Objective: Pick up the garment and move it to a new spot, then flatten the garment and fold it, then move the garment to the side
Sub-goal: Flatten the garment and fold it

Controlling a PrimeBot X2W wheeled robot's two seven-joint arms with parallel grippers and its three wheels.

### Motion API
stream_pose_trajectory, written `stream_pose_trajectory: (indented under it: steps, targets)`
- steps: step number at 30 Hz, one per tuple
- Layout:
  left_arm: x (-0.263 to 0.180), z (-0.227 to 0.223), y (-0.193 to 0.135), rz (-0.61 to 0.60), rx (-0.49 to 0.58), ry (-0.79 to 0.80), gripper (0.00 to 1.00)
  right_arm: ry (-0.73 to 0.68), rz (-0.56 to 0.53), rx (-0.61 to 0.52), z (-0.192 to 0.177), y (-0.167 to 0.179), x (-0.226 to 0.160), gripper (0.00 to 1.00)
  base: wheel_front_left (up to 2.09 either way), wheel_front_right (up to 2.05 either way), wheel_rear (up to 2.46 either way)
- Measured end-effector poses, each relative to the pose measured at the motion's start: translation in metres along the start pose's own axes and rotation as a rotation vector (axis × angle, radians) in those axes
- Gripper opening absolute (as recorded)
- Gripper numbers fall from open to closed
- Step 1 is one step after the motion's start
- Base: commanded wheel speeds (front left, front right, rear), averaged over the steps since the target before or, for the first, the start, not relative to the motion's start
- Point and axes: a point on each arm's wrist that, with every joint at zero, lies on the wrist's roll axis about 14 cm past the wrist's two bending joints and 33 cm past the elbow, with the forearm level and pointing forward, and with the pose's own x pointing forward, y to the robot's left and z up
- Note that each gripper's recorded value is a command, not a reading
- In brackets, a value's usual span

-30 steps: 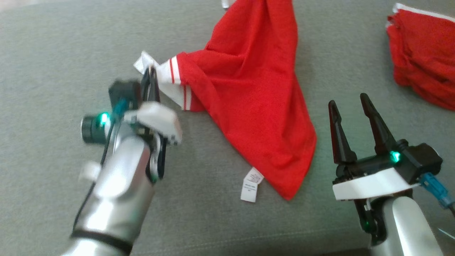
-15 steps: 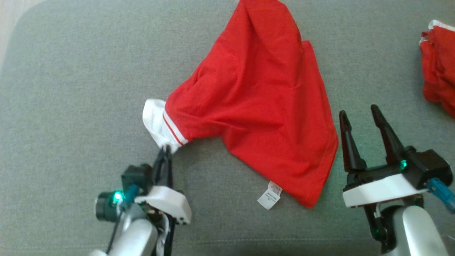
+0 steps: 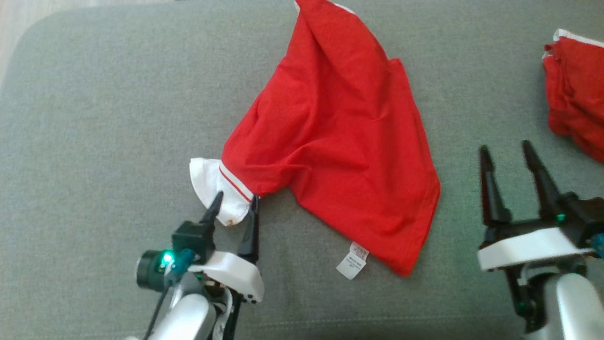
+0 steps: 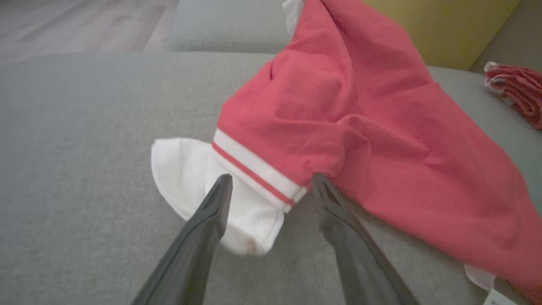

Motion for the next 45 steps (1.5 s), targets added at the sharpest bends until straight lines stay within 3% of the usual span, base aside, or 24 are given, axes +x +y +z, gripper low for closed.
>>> stream_pose_trajectory:
  steps: [5,9,21,32,33,35,40,45]
  targets:
    - [-0.004,0.039,0.009,0.021,-0.002,-0.136,1.00,-0.004,-0.093,-0.026,0.006,-0.031,-0.008,1.00,0.00,0.00,0.00]
    - [-0.015,0.059,0.017,0.047,0.001,-0.202,1.00,0.074,-0.112,-0.025,-0.009,-0.037,-0.017,1.00,0.00,0.00,0.00]
    - [-0.046,0.079,0.040,0.143,-0.002,-0.283,1.00,0.421,0.076,-0.013,-0.085,0.019,-0.017,1.00,0.00,0.00,0.00]
    - [-0.058,0.083,0.070,0.250,-0.012,-0.299,1.00,0.604,0.127,-0.057,-0.125,0.030,0.007,1.00,0.00,0.00,0.00]
    - [-0.059,0.083,0.071,0.255,-0.012,-0.300,1.00,0.606,0.128,-0.064,-0.125,0.029,0.009,0.93,0.00,0.00,0.00]
    - [-0.059,0.084,0.074,0.265,-0.009,-0.303,1.00,0.607,0.130,-0.074,-0.124,0.028,0.016,0.49,0.00,0.00,0.00]
    - [-0.058,0.084,0.081,0.285,-0.011,-0.304,1.00,0.606,0.120,-0.093,-0.122,0.020,0.026,0.02,0.00,0.00,0.00]
    - [-0.054,0.083,0.081,0.284,-0.007,-0.298,1.00,0.589,0.068,-0.144,-0.111,-0.008,0.043,0.00,0.00,0.00,0.00]
